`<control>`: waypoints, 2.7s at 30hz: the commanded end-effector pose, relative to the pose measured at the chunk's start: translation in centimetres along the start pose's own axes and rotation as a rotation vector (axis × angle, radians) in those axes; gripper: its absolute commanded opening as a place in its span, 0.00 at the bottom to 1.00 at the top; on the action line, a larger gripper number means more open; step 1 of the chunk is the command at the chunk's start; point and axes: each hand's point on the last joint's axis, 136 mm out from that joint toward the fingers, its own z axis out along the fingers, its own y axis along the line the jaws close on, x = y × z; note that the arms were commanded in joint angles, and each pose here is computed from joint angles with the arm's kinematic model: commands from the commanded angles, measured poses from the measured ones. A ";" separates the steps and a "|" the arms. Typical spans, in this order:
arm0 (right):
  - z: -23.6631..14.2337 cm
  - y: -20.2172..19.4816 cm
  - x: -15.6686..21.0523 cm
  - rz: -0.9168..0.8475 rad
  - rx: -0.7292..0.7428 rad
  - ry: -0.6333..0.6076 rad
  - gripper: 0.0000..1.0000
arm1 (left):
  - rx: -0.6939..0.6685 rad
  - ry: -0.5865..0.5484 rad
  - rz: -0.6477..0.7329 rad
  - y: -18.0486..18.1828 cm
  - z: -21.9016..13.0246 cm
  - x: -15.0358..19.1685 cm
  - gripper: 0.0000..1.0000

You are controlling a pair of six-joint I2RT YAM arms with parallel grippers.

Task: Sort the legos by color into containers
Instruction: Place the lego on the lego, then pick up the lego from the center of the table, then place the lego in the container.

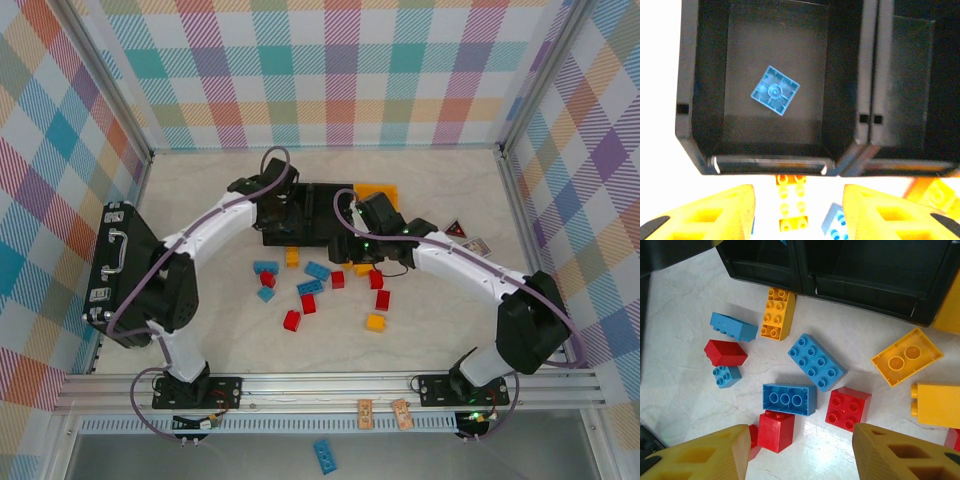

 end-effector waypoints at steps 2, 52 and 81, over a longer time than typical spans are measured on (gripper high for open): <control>-1.2 -0.2 0.1 -0.009 0.017 -0.017 0.57 | 0.068 -0.005 -0.001 -0.5 -1.9 1.6 0.50; 8.3 -4.8 5.4 0.103 0.343 0.308 0.31 | 0.220 0.123 -0.149 2.4 -2.5 16.2 0.54; 4.1 -1.8 -9.0 0.006 0.290 0.053 0.22 | 0.295 0.049 -0.180 0.4 -3.8 14.1 0.53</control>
